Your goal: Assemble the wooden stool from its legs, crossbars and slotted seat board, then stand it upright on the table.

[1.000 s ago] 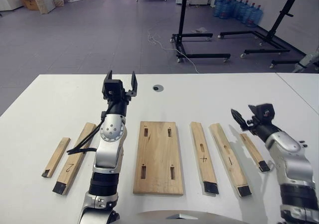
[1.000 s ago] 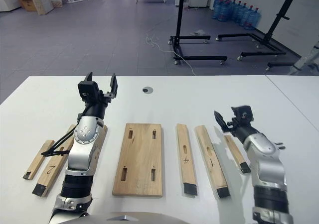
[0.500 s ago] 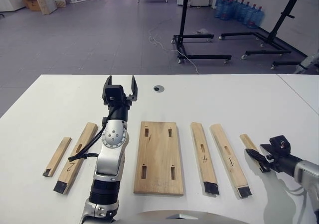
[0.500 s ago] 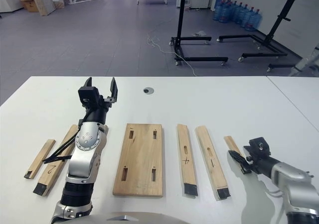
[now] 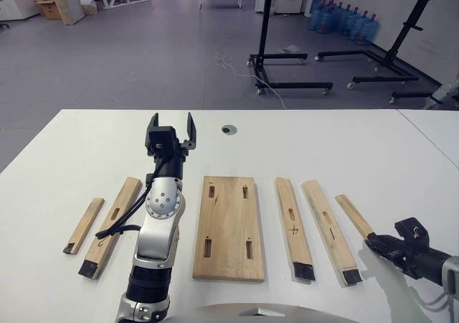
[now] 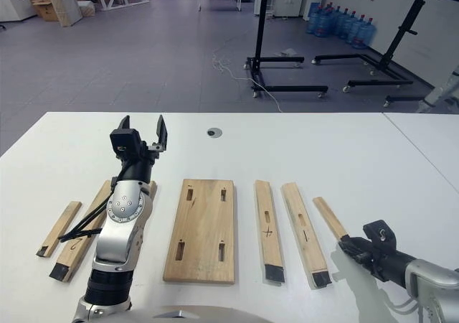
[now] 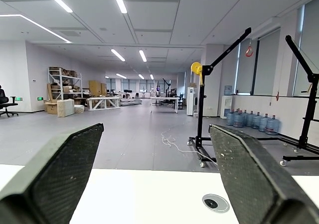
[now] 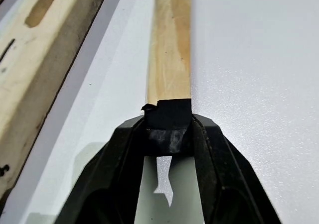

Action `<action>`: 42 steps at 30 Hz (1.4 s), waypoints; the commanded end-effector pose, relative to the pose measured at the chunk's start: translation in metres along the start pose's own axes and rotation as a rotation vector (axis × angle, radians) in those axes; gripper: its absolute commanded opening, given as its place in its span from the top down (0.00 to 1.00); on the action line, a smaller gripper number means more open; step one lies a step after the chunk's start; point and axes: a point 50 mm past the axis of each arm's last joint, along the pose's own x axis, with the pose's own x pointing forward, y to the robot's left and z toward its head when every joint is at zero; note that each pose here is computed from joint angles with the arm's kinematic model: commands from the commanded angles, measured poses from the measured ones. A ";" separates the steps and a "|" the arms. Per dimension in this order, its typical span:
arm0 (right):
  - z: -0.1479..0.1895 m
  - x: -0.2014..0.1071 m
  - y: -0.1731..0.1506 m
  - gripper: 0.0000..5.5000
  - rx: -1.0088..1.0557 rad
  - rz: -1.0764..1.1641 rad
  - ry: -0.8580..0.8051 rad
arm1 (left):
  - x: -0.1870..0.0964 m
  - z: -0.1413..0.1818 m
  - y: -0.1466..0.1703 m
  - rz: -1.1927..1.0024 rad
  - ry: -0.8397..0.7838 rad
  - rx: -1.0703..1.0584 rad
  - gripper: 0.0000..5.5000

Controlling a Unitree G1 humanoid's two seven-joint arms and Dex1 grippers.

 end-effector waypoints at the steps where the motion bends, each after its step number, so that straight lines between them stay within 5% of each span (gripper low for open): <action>1: -0.064 0.009 0.002 0.76 0.168 -0.083 0.266 | 0.002 0.002 -0.005 -0.004 0.001 -0.024 0.29; 5: -0.029 0.035 -0.012 0.76 0.108 -0.151 0.093 | 0.004 -0.003 -0.001 -0.020 0.015 -0.018 0.29; 11: 0.090 0.089 -0.036 0.76 0.172 -0.300 -0.335 | 0.021 -0.006 0.017 -0.017 0.026 0.036 0.29; 16: 0.186 0.104 0.012 0.76 0.111 -0.176 -0.681 | 0.032 0.001 0.014 -0.122 0.006 -0.062 0.29; 19: 0.231 0.087 0.067 0.76 -0.046 -0.026 -0.910 | 0.034 0.006 0.007 -0.281 0.059 -0.408 0.29; 24: 0.233 0.075 0.163 0.76 -0.378 0.293 -1.043 | 0.019 0.019 -0.004 -0.639 0.123 -0.822 0.29; 27: 0.223 0.079 0.199 0.76 -0.476 0.428 -1.054 | 0.021 0.011 -0.002 -0.670 0.210 -0.832 0.29; 37: 0.215 0.084 0.214 0.76 -0.672 0.502 -1.029 | 0.030 0.001 -0.004 -0.663 0.275 -0.919 0.29; 42: 0.215 0.087 0.211 0.76 -0.722 0.497 -1.017 | 0.027 0.002 -0.005 -0.665 0.231 -0.922 0.43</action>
